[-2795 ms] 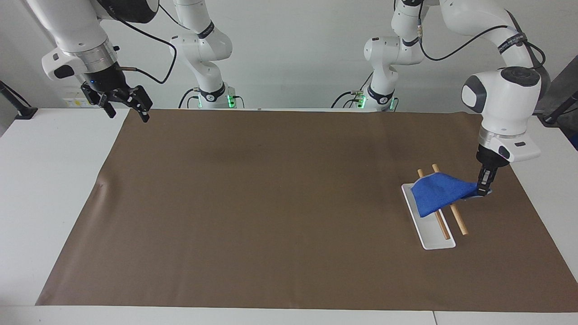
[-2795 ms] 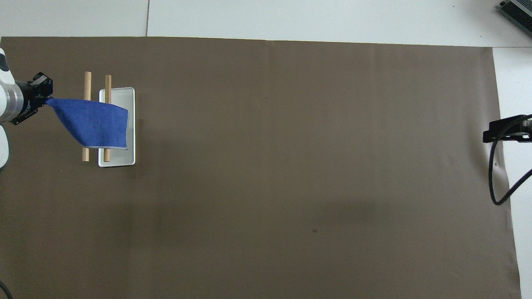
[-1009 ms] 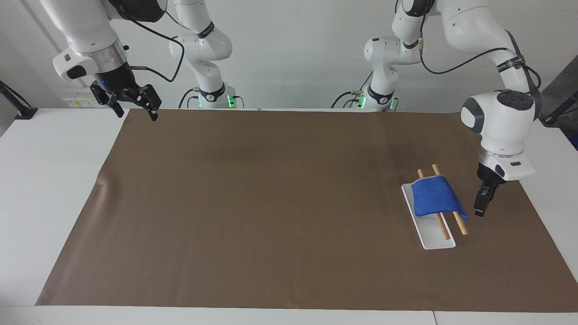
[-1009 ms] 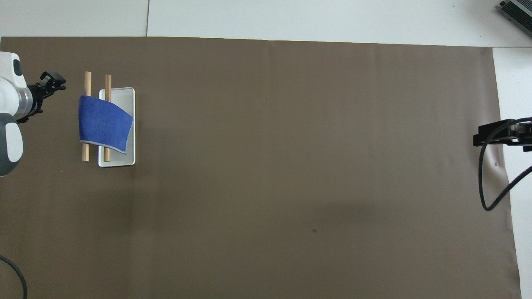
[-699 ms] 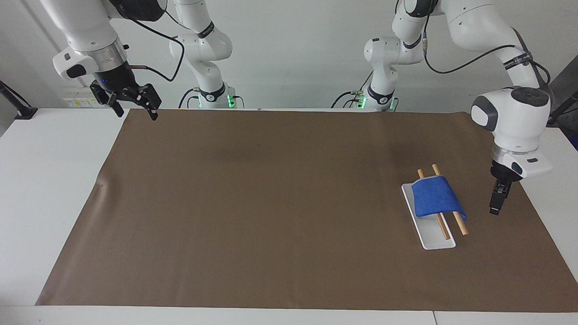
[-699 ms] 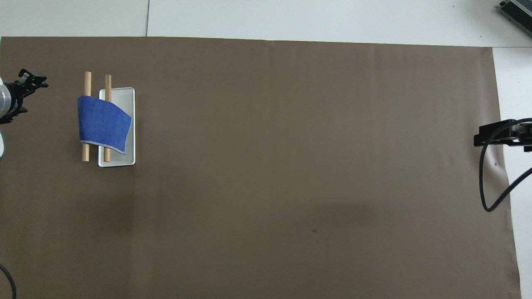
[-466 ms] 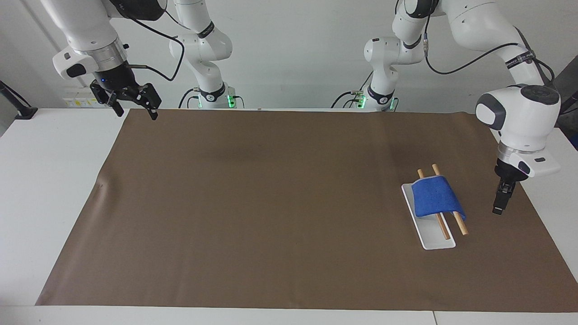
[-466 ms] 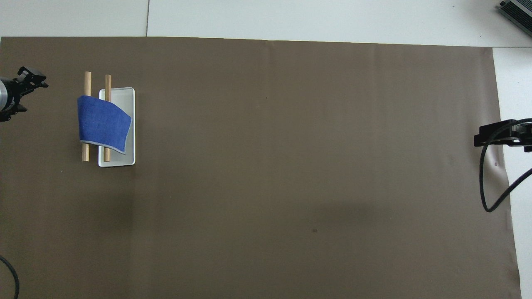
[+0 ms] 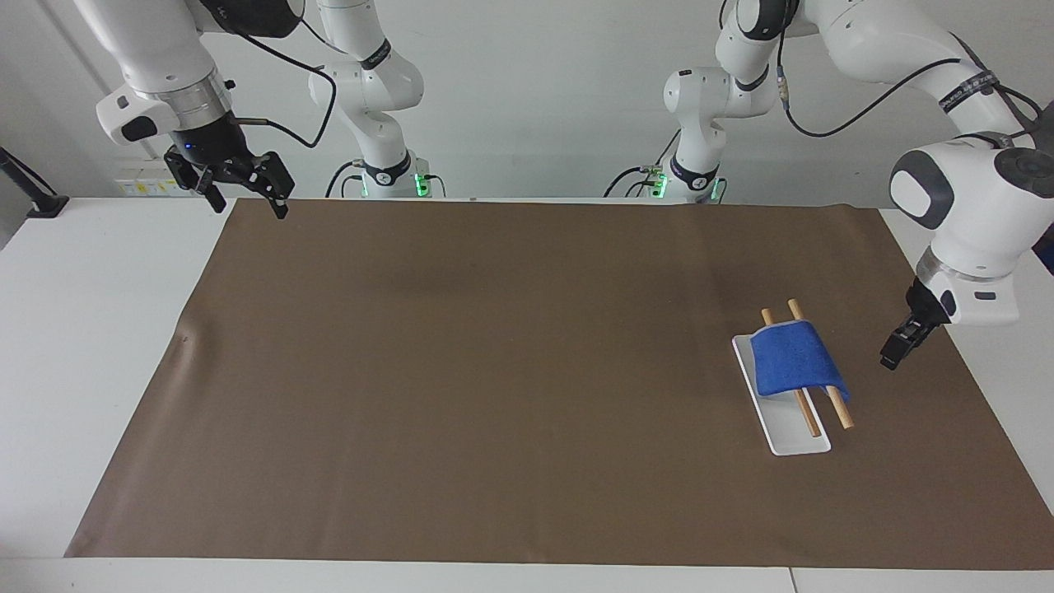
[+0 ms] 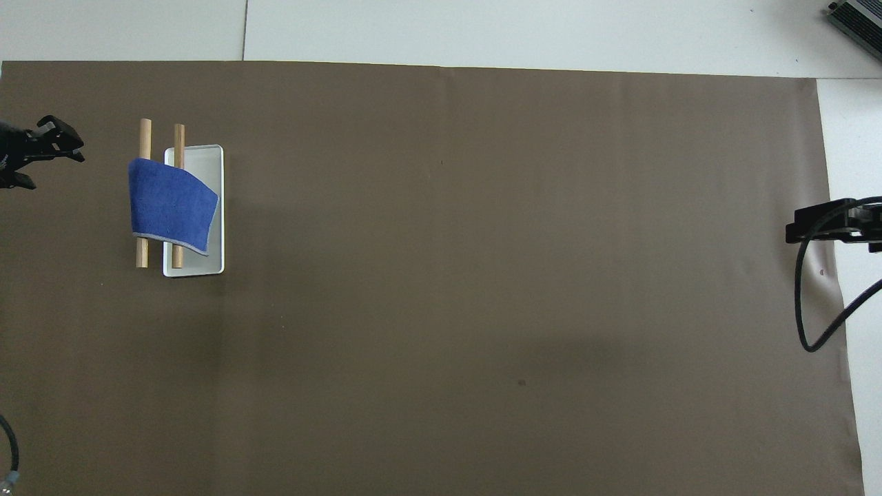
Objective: Right arm passes towel to left arm to hang
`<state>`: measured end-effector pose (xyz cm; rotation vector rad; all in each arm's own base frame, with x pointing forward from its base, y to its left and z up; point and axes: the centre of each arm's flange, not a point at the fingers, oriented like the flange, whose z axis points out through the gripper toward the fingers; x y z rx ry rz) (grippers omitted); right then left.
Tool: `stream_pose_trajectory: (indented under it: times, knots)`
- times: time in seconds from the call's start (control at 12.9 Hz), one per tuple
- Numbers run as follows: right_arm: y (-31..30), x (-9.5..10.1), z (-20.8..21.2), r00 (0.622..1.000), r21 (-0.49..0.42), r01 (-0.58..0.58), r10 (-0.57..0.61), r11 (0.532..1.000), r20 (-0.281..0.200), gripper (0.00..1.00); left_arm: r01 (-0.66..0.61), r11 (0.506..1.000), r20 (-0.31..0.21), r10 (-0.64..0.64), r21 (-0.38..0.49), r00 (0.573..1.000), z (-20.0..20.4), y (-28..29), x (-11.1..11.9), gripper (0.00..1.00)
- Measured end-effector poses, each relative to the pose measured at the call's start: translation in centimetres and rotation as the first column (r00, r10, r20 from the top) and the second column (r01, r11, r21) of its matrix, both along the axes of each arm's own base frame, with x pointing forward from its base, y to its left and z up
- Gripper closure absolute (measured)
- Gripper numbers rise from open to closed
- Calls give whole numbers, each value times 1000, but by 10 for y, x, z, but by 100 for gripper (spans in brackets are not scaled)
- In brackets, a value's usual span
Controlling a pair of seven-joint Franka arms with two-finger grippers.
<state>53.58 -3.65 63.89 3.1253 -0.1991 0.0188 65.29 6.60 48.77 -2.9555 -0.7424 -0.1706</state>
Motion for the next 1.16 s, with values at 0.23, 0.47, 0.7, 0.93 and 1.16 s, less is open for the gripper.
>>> stream_pose_trajectory:
  times: [0.23,0.47,0.7,0.93,1.16]
  knots:
    - [0,0,0,1000,0,0,0,1000,0,0,84,996,-91,-86,-24,992,24,-35,-3,21]
    - [0,0,0,1000,0,0,0,1000,0,0,155,987,-175,-161,-50,971,41,-62,-12,21]
    - [0,0,0,1000,0,0,0,1000,0,0,206,976,-223,-217,-71,950,61,-73,-21,21]
    - [0,0,0,1000,0,0,0,1000,0,0,236,967,-227,-252,-92,941,101,-90,-43,20]
    - [0,0,0,1000,0,0,0,1000,0,0,263,960,-187,-277,-96,942,144,-97,-69,15]
